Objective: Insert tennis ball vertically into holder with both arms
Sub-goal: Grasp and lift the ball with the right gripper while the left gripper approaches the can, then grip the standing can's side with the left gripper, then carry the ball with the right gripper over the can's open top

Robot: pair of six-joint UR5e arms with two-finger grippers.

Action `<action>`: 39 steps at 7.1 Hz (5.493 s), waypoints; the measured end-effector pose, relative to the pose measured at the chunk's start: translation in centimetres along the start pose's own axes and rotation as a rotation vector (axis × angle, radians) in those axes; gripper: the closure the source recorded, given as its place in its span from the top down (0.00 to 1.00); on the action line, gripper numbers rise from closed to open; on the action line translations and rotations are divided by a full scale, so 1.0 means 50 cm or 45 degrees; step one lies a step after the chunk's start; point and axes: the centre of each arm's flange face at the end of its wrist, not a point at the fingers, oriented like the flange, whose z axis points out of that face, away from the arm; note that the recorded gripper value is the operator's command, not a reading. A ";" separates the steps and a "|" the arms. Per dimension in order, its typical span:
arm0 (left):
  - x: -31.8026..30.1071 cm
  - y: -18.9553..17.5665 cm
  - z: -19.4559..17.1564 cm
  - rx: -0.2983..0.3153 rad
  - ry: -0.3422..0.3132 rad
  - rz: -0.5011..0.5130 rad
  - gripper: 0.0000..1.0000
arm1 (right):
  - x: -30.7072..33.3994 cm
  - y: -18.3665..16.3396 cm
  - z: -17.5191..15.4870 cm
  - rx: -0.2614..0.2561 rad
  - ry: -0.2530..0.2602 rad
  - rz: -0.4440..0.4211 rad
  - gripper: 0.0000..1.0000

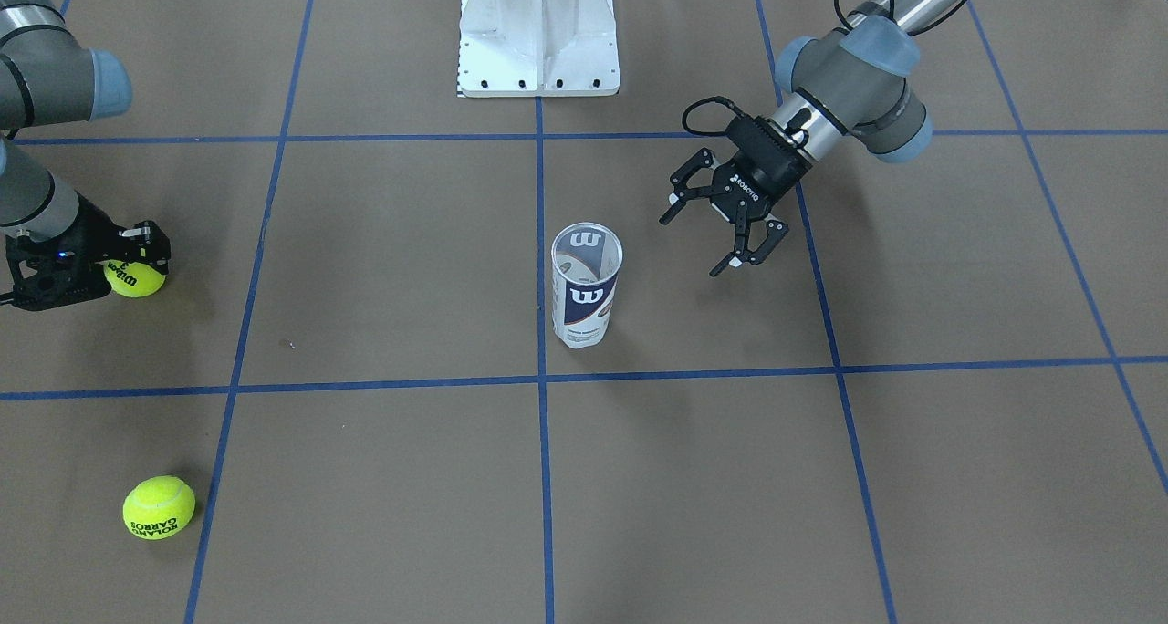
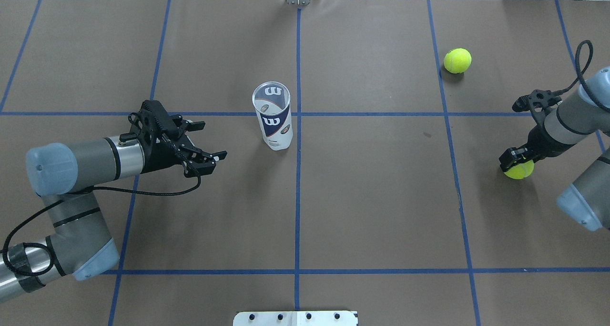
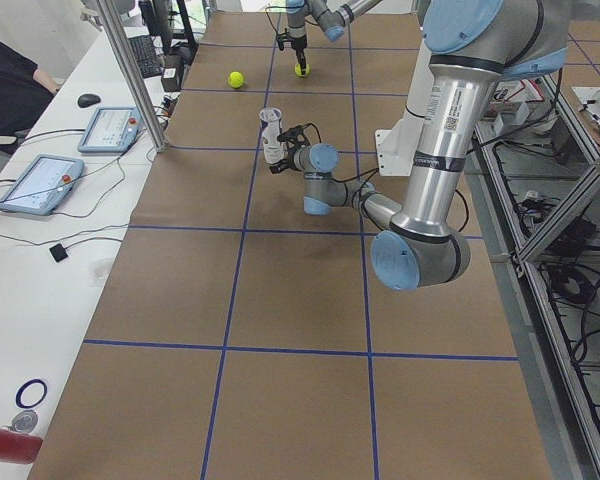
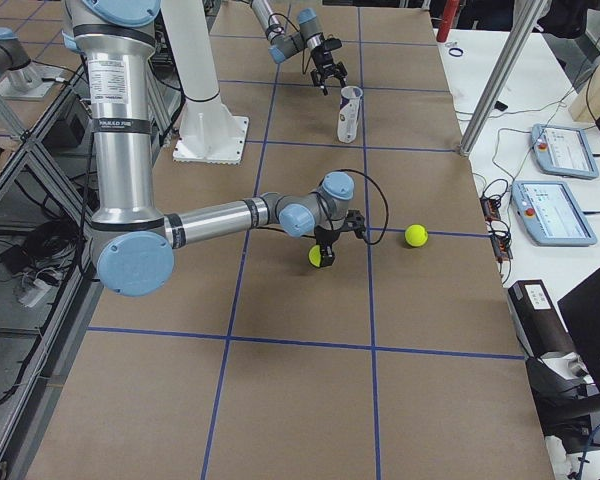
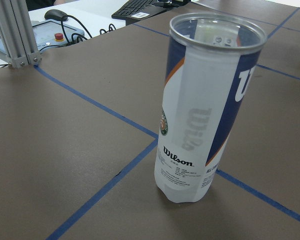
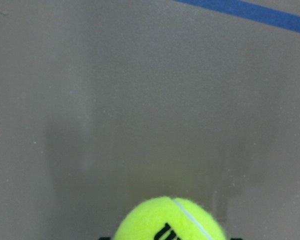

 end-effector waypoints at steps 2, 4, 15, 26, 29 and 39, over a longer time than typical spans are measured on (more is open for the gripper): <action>0.000 0.001 0.001 -0.002 -0.001 0.000 1.00 | -0.022 -0.033 -0.090 0.077 -0.082 -0.005 0.00; -0.001 0.006 0.009 -0.014 -0.004 -0.002 0.99 | -0.043 -0.087 -0.185 0.145 -0.169 0.005 0.00; 0.107 -0.045 0.182 0.081 -0.080 0.027 0.99 | -0.152 -0.191 -0.370 0.251 -0.305 -0.036 0.00; 0.107 -0.068 0.247 0.116 -0.183 0.025 0.99 | -0.155 -0.189 -0.375 0.258 -0.306 -0.042 0.00; 0.111 -0.075 0.262 0.116 -0.184 0.020 0.99 | -0.156 -0.190 -0.374 0.257 -0.306 -0.043 0.00; 0.112 -0.078 0.280 0.111 -0.188 0.020 0.99 | -0.258 -0.237 -0.457 0.284 -0.369 -0.025 0.00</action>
